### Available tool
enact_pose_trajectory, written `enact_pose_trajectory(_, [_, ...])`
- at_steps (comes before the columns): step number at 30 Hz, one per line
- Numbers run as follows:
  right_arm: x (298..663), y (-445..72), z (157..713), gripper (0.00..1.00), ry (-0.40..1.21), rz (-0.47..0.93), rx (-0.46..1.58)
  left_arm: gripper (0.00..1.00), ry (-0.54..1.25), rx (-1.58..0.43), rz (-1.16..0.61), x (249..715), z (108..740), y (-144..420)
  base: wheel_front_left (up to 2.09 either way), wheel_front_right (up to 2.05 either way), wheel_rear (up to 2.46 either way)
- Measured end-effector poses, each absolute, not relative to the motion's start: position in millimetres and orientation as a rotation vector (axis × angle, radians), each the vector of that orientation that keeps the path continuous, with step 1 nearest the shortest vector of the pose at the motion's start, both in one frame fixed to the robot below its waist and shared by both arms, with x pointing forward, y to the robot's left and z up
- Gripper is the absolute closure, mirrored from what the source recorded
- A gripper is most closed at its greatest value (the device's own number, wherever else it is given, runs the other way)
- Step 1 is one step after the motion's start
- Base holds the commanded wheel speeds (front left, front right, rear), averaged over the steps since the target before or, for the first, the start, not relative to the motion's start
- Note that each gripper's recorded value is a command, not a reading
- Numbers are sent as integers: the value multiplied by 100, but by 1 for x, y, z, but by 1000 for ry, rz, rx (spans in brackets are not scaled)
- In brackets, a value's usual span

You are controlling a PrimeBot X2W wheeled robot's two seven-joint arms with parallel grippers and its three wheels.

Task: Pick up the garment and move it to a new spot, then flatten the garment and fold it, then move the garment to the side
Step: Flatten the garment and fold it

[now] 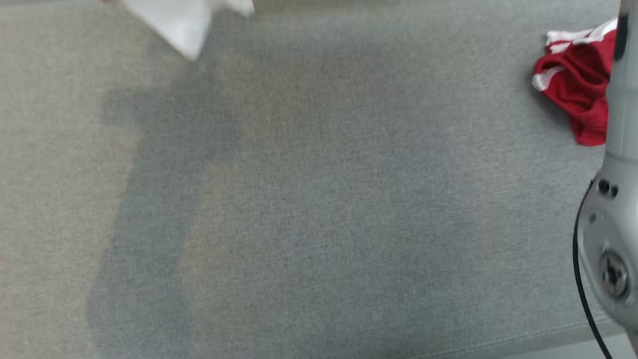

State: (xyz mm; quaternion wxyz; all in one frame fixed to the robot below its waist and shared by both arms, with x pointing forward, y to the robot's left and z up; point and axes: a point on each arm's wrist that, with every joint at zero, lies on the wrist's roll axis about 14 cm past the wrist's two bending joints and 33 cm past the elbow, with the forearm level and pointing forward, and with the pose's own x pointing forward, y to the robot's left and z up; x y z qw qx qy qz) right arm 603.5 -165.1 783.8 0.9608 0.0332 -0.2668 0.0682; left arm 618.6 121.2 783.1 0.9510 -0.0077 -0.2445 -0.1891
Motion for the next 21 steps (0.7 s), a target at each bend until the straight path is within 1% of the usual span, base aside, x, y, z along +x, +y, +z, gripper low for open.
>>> enact_pose_trajectory(2, [624,-166,773,100,-527,120,53,100,-497,-28,-365,637,772,120,0,0,0])
enact_pose_trajectory(5, [654,-163,738,100,-474,113,32,100,-467,-73,-347,663,740,119,0,0,0])
enact_pose_trajectory(7, [672,-156,699,100,-410,129,48,100,-410,-98,-357,677,702,114,0,0,0])
enact_pose_trajectory(11, [692,-145,611,100,-272,148,51,100,-304,-170,-368,689,624,110,0,0,0])
enact_pose_trajectory(15, [688,-141,519,100,-109,151,78,100,-173,-245,-353,681,543,115,0,0,0])
enact_pose_trajectory(18, [679,-138,481,100,-42,153,110,100,-108,-309,-345,666,504,119,0,0,0])
enact_pose_trajectory(21, [664,-140,459,100,4,147,141,100,-51,-370,-345,643,478,122,0,0,0])
